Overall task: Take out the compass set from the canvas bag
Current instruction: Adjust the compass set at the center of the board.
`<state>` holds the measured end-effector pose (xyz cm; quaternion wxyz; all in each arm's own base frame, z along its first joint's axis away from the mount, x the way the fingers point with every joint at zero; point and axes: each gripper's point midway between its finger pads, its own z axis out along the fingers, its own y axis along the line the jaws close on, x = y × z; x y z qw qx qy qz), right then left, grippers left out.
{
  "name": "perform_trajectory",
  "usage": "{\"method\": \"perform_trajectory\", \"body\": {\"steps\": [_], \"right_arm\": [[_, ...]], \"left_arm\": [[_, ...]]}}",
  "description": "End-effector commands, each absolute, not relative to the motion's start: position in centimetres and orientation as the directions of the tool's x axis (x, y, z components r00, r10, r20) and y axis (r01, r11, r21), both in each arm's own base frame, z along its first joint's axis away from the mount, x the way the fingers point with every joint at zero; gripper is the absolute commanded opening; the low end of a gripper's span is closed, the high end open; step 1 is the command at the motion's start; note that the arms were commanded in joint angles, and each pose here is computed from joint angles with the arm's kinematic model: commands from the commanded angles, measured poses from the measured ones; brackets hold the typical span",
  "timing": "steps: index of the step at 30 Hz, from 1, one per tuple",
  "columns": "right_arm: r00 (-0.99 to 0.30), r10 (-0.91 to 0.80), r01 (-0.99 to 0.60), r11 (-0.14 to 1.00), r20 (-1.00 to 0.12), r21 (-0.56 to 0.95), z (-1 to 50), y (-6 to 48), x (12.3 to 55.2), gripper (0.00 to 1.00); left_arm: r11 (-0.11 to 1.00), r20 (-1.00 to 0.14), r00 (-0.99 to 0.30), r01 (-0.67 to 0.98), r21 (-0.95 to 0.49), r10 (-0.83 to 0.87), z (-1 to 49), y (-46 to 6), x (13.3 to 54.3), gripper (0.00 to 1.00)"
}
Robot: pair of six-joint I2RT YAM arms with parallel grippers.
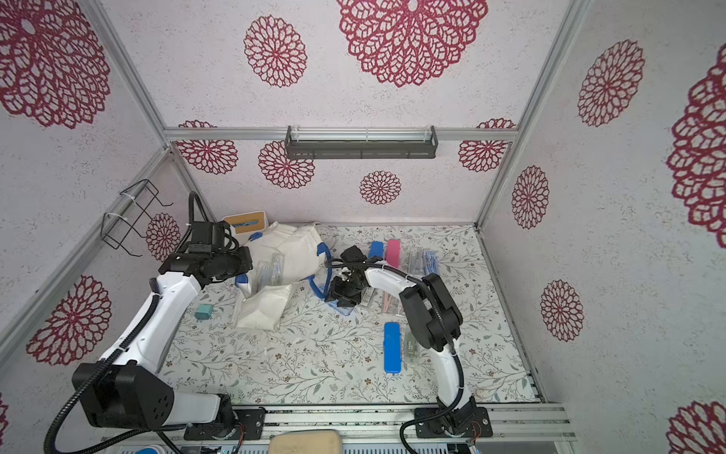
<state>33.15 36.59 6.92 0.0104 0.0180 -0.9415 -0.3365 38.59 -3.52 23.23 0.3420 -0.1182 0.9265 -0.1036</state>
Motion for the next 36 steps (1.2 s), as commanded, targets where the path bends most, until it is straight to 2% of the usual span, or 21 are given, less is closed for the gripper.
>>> {"method": "perform_trajectory", "body": {"steps": [1,5,8,14,21,24,30,36], "right_arm": [[-0.997,-0.072,-0.043,0.716,0.012,0.697,7.8,39.7,33.0,0.49],[-0.998,-0.023,0.021,0.713,0.052,0.701,5.9,40.8,33.7,0.43],[-0.999,0.028,0.049,0.728,0.041,0.684,4.6,40.9,35.0,0.42],[-0.993,0.115,0.073,0.782,-0.028,0.62,3.5,39.2,37.6,0.41],[-0.96,0.271,0.164,0.748,-0.07,0.643,4.9,35.9,40.6,0.46],[-0.956,0.28,0.151,0.727,-0.089,0.669,6.5,35.5,40.9,0.49],[-0.936,0.328,0.128,0.658,-0.129,0.742,12.9,34.7,40.6,0.52],[-0.871,0.448,0.144,0.622,-0.2,0.77,20.1,30.5,39.7,0.44]], "left_arm": [[0.952,-0.682,-0.672,-0.122,-0.281,-0.288,26.5,-3.3,39.2,0.0],[0.951,-0.686,-0.666,-0.132,-0.278,-0.293,26.7,-3.1,38.6,0.0],[0.95,-0.687,-0.662,-0.137,-0.28,-0.298,26.8,-3.0,38.1,0.0],[0.949,-0.685,-0.664,-0.14,-0.281,-0.301,26.9,-3.0,37.1,0.0],[0.947,-0.678,-0.671,-0.128,-0.293,-0.3,26.6,-3.2,36.7,0.0],[0.944,-0.672,-0.677,-0.109,-0.311,-0.3,26.6,-3.8,36.8,0.0],[0.942,-0.697,-0.663,-0.036,-0.334,-0.273,27.6,-5.5,37.5,0.0],[0.938,-0.72,-0.652,0.039,-0.344,-0.237,28.7,-7.9,38.1,0.0]]}}
